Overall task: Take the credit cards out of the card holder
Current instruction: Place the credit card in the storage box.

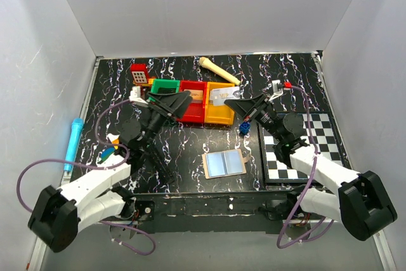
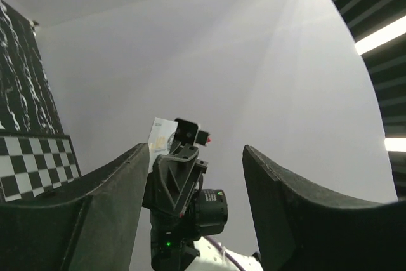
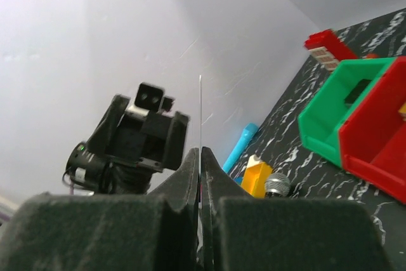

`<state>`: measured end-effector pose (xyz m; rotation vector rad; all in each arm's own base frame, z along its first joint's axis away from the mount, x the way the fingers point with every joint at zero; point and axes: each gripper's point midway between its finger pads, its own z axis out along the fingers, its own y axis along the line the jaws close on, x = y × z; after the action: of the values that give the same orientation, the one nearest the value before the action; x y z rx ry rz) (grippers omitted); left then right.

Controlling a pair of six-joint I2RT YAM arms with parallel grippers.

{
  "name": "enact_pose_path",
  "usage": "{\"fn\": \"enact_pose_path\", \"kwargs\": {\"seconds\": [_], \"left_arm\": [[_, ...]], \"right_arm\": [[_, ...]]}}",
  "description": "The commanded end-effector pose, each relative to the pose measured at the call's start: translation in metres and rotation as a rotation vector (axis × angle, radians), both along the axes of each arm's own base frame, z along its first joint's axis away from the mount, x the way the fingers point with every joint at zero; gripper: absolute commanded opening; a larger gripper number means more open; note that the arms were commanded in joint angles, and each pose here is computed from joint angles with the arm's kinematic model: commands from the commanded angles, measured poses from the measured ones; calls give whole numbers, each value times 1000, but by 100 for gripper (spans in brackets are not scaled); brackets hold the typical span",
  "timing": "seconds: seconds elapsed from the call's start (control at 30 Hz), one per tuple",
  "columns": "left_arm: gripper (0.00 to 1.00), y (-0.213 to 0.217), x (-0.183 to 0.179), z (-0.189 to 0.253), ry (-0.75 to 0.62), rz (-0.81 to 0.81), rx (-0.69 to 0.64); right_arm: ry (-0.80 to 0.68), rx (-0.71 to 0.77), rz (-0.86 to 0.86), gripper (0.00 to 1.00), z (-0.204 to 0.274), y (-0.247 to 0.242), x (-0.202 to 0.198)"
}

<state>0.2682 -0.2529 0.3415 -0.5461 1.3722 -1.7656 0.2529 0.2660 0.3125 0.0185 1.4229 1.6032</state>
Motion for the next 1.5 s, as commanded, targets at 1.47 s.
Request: {"fn": "enact_pose_path", "kwargs": {"seconds": [1.47], "left_arm": [[61, 87, -49, -128, 200, 188, 187]], "right_arm": [[688, -113, -194, 1, -162, 3, 162]]}}
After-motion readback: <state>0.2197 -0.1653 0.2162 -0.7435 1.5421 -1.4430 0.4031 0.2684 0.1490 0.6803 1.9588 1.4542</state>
